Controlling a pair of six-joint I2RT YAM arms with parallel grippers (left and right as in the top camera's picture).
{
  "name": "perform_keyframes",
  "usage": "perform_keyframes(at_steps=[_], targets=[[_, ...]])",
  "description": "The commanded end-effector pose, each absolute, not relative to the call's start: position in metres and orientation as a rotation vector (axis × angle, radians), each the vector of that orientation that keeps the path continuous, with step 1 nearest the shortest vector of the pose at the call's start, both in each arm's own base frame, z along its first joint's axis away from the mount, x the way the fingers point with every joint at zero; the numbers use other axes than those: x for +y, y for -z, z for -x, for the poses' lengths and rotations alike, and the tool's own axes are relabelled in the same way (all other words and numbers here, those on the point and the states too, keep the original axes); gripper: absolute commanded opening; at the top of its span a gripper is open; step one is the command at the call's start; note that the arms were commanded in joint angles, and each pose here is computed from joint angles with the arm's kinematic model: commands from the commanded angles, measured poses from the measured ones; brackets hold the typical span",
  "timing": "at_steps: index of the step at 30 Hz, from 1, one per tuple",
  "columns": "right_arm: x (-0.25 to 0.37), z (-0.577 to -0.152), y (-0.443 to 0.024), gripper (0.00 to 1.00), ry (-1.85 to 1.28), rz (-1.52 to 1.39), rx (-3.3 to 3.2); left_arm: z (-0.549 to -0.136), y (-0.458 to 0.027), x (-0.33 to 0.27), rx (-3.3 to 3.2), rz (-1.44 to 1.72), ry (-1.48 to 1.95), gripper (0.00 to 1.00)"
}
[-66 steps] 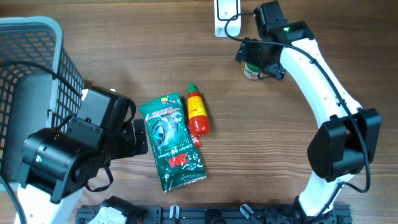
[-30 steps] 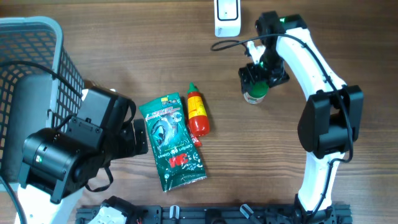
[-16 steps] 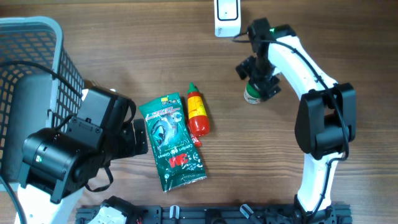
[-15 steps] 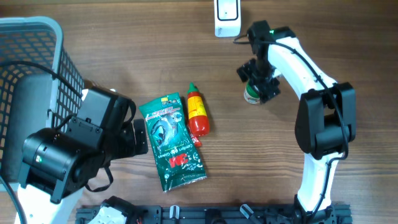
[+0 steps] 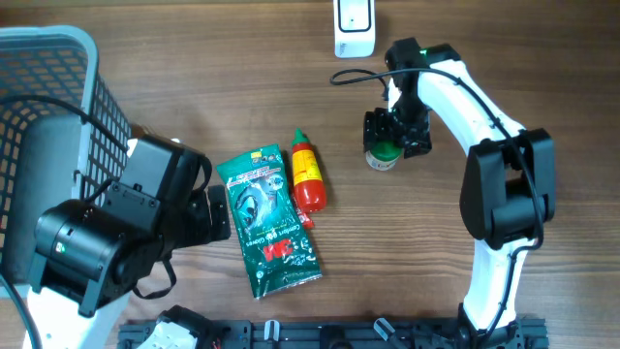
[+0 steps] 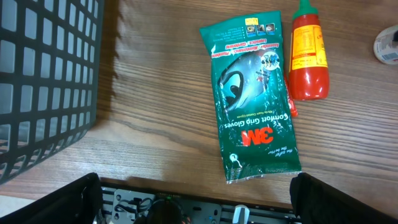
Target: Scan the item barcode
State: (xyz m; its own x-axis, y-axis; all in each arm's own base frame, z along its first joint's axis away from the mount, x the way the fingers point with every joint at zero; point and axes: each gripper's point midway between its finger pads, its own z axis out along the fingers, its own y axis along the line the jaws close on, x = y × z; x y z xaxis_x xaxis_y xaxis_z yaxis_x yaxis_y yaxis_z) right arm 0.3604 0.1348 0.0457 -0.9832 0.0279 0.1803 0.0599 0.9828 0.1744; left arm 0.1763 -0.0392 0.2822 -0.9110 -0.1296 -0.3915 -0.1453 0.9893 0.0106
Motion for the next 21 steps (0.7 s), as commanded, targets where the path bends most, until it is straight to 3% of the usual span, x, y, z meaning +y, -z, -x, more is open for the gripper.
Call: perform_keyframes(at_steps=[1,4,13,15,21], targets=[[0.145,-0.385,-0.09,0.92,0.355,0.187,-3.048,-0.177,-0.285,-0.037,2.718,0.219,-0.063,1.0],[0.145,-0.387,-0.099,1.0,0.355,0.401,-3.04,-0.177,-0.285,-0.037,2.718,0.219,-0.063,1.0],[0.133,-0.364,-0.04,1.0,0.01,0.431,-3.061,-0.177,-0.285,-0.037,2.718,0.219,-0.063,1.0],[0.13,-0.358,-0.028,0.9,-0.006,0.466,-3.042,-0.177,-0.285,-0.037,2.718,0.219,-0.063,1.0],[0.127,-0.364,-0.007,0.82,0.002,0.473,-3.048,-0.177,-0.285,-0.037,2.718,0.219,-0.063,1.0]])
